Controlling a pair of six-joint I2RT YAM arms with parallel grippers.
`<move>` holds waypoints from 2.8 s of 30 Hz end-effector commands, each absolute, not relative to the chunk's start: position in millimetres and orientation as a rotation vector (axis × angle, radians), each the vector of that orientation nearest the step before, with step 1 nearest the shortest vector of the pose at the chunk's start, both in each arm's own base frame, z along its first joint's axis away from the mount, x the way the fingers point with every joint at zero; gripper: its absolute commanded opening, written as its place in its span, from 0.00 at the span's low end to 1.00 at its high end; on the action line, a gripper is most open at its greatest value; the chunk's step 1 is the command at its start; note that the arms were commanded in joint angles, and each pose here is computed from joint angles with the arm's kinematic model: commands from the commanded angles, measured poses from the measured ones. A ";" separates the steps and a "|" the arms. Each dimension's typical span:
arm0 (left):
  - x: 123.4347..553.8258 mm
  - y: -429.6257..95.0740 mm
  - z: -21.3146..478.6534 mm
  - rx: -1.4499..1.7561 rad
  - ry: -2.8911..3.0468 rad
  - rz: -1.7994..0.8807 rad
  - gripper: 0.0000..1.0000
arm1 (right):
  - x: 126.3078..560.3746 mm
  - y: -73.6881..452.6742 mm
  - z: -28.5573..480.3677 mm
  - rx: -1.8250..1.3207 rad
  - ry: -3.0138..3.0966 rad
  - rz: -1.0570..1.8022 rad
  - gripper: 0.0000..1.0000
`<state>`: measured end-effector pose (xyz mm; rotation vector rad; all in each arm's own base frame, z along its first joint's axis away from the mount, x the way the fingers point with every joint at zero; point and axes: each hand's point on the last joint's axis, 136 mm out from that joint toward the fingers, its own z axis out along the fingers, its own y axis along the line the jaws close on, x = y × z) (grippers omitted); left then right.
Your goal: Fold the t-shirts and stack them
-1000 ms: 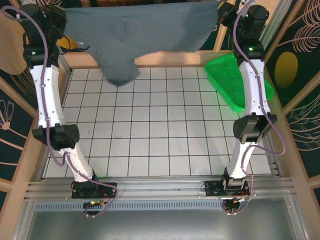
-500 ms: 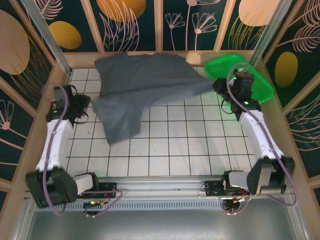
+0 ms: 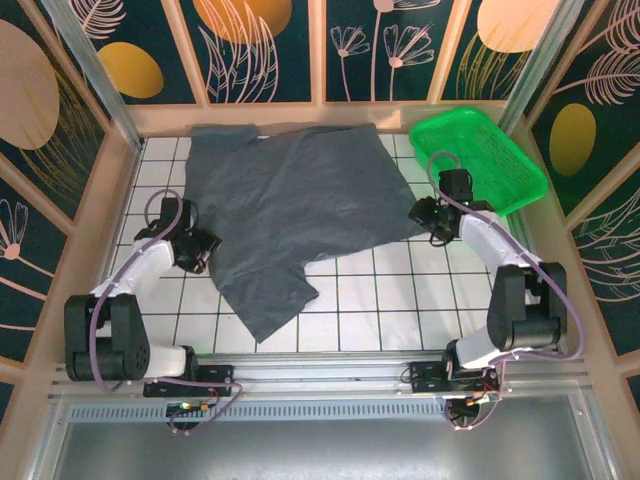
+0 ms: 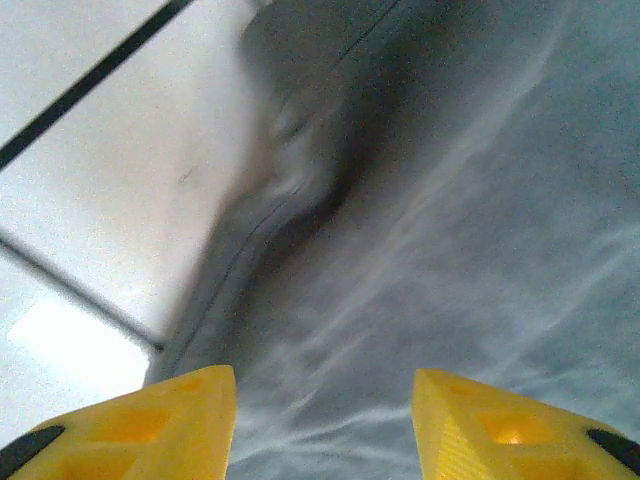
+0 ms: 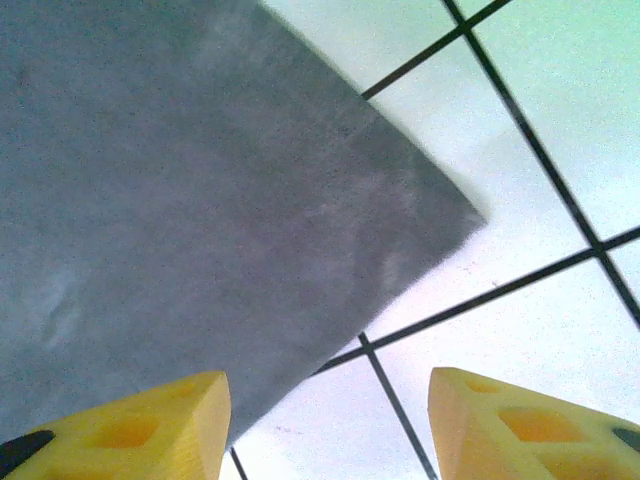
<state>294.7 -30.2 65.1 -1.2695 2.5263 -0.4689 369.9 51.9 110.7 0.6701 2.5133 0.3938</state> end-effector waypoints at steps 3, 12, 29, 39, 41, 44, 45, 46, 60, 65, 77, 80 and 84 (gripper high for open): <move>233.6 -29.9 33.1 -1.399 2.661 -0.355 0.42 | 357.1 47.5 111.3 0.657 2.503 0.354 0.54; 226.7 -36.2 26.3 -1.404 2.673 -0.379 0.39 | 366.6 57.2 117.3 0.645 2.490 0.411 0.52; 223.8 -55.9 59.0 -1.141 2.853 -0.299 0.32 | 370.7 51.3 112.8 0.635 2.479 0.379 0.47; 145.1 -141.1 35.8 -0.416 3.079 -0.342 0.46 | 373.9 72.6 125.3 0.554 2.456 0.443 0.51; 137.3 -156.1 33.0 -0.325 3.068 -0.406 0.48 | 373.1 77.6 128.8 0.525 2.448 0.459 0.54; 129.0 -171.4 30.8 -0.221 3.063 -0.453 0.50 | 372.4 78.0 129.6 0.510 2.448 0.457 0.57; 126.9 -171.3 29.6 -0.202 3.069 -0.431 0.50 | 373.2 77.7 131.0 0.505 2.446 0.454 0.57; 126.2 -170.9 28.7 -0.188 3.073 -0.410 0.50 | 373.3 77.0 131.5 0.502 2.446 0.451 0.58; 104.9 -148.7 0.7 -0.212 3.206 -0.059 0.44 | 372.3 73.9 125.7 0.546 2.453 0.463 0.57; 99.4 -115.4 -8.1 -0.463 3.143 0.165 0.00 | 366.0 62.9 118.7 0.630 2.457 0.452 0.56; 76.9 -45.8 21.2 -1.223 2.735 0.018 0.00 | 347.1 33.0 74.4 0.867 2.516 0.345 0.47; 86.9 -47.3 30.9 -1.176 2.713 0.021 0.00 | 344.7 41.1 62.3 0.822 2.581 0.363 0.48; 100.3 -47.7 48.2 -1.096 2.698 0.090 0.00 | 321.4 42.6 41.5 0.809 2.696 0.297 0.48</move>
